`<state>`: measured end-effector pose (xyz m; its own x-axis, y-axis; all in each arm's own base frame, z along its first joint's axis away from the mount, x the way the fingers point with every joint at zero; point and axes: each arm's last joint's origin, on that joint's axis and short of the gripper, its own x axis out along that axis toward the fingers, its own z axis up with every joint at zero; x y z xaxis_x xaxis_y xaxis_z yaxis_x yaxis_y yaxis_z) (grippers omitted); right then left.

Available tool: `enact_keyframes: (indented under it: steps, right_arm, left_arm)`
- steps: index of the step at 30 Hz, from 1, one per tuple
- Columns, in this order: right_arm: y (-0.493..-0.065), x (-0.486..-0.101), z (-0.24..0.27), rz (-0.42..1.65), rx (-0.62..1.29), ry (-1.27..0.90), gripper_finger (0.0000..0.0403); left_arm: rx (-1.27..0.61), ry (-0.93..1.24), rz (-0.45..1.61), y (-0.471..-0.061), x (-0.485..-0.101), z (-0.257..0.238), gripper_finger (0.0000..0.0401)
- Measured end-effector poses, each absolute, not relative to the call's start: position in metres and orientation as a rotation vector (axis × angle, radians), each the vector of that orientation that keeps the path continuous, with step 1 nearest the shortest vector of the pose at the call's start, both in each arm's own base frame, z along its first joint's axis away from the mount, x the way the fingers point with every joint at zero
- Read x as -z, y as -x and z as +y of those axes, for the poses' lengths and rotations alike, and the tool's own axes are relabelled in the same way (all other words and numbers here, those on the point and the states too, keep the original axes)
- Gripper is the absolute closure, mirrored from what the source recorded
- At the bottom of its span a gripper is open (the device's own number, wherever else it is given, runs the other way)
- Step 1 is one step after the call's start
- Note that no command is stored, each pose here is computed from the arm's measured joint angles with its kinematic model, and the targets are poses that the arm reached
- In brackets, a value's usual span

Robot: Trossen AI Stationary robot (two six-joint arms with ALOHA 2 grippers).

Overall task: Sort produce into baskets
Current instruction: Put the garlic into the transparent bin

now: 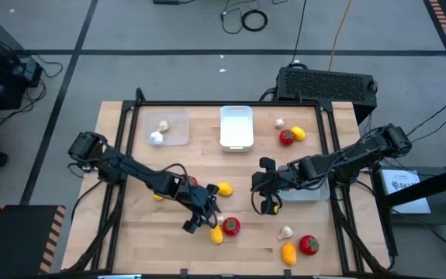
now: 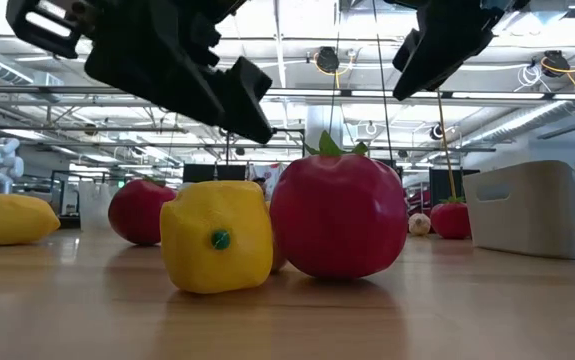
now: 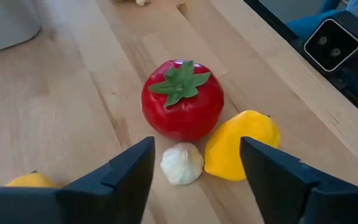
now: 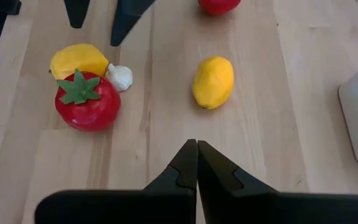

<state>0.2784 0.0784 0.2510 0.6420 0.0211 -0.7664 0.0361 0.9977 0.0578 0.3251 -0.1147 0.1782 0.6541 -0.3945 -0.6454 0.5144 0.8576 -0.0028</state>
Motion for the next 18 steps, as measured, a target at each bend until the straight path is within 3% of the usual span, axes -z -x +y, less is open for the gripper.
enact_keyframes:
  steps: [7,18]
  right_arm:
    - [-0.280,-0.252,0.075,0.859,0.014,-0.066,0.0403]
    - [-0.283,-0.255,0.078,0.817,0.035,-0.148,0.0403]
  left_arm:
    - [0.517,-0.186,0.696,-0.328,-0.172,-0.114,0.0231]
    - [0.516,-0.219,0.674,-0.337,-0.154,-0.117,0.0237]
